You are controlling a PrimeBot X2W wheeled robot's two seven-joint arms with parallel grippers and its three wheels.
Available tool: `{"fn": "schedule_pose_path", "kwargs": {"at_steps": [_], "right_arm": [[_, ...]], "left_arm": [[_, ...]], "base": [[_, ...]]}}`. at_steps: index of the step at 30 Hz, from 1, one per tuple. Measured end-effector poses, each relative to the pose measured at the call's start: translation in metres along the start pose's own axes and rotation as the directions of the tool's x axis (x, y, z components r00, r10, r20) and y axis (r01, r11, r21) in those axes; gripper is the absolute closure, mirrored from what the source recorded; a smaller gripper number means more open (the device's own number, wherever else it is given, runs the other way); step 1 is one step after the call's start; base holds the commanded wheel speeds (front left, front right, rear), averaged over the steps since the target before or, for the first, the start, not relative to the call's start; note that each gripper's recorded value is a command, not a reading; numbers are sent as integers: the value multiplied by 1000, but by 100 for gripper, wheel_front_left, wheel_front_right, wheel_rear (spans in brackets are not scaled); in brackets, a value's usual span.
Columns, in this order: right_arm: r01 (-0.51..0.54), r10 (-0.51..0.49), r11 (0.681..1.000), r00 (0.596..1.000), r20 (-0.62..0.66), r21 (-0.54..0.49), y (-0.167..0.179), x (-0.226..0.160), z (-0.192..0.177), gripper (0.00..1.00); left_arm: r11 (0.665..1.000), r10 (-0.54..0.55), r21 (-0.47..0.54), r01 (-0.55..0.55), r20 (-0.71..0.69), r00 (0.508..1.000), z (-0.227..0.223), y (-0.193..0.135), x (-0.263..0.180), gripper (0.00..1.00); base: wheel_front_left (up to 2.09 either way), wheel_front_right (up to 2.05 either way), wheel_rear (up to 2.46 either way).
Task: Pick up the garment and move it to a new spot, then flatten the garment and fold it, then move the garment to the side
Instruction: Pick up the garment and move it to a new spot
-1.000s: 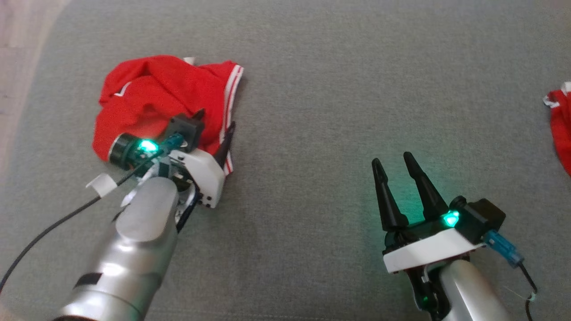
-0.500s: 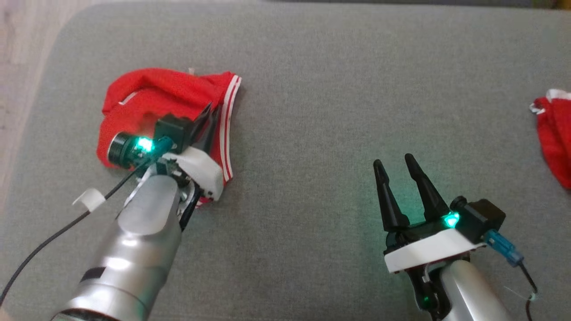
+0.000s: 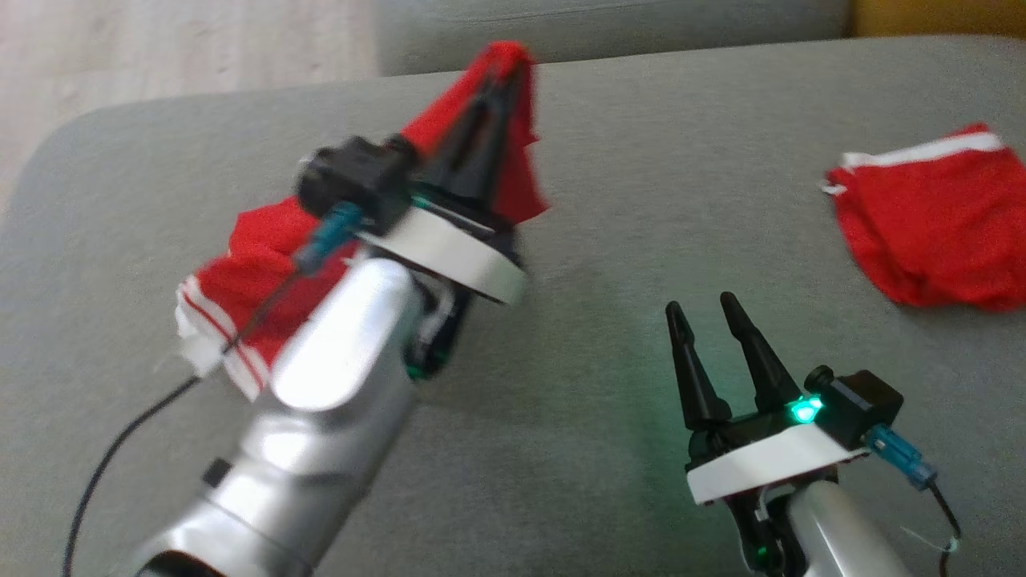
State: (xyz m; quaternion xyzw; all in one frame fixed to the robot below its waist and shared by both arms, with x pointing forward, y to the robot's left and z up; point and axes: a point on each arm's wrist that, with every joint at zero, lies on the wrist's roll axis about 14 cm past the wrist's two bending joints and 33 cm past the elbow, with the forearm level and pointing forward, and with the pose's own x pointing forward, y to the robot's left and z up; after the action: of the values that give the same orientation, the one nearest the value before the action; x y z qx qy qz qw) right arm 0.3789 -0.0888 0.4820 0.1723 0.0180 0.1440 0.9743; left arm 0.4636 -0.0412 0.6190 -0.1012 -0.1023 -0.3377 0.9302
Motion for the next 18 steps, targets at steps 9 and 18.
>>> {"fn": "schedule_pose_path", "kwargs": {"at_steps": [9, 18], "right_arm": [[119, -120, 993, 992, 44, 8, -31, -27, 15, 0], [187, -187, 982, 982, 34, 11, -49, -38, 12, 0]], "left_arm": [[953, -287, -117, 281, -36, 957, -20, -129, 10, 100], [895, -427, -230, 382, -193, 884, -77, -183, -15, 0]], "base": [[0, 0, 0], [0, 0, 0]]}}
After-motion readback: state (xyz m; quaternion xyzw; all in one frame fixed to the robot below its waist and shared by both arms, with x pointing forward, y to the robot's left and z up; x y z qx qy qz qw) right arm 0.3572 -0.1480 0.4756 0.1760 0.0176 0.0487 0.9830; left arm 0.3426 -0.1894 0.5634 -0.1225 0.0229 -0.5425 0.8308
